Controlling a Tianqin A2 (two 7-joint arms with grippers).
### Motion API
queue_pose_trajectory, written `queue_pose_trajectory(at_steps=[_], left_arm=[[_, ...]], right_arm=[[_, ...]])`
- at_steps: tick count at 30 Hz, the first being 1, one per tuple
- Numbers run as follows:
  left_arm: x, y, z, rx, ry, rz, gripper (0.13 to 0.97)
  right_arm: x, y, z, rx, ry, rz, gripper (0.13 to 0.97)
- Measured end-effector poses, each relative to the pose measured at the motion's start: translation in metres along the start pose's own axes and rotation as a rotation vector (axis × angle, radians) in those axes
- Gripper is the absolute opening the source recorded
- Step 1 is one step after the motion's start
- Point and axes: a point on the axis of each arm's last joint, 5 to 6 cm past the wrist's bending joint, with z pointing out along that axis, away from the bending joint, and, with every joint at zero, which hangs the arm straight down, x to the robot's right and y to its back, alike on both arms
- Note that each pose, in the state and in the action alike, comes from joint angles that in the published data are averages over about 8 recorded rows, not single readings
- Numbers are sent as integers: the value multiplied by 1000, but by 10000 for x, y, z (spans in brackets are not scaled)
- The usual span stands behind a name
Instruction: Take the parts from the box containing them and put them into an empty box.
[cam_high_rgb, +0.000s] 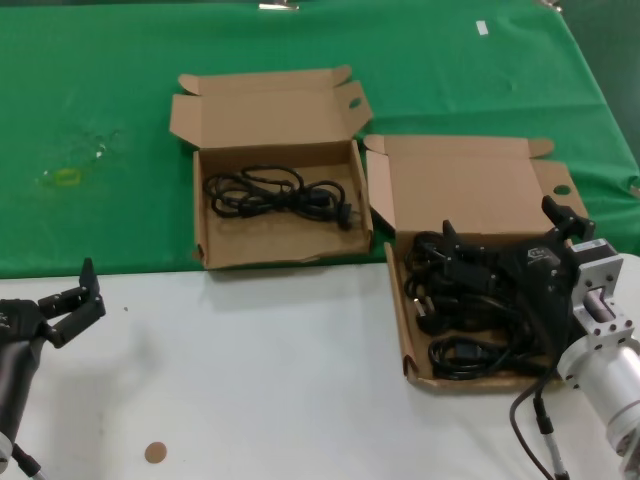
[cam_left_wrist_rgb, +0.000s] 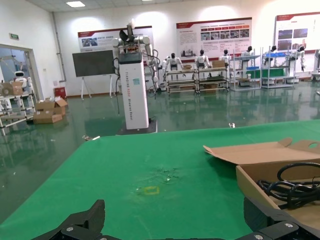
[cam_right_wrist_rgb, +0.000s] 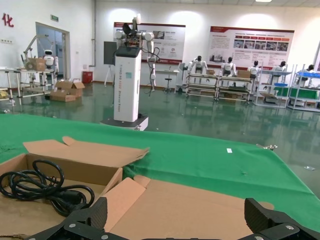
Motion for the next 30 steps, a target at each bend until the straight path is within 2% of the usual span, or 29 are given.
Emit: queue_pose_trajectory(at_steps=[30], left_arm=[[0, 0, 0, 0, 0, 0, 966]], right_arm=[[0, 0, 0, 0, 0, 0, 966]])
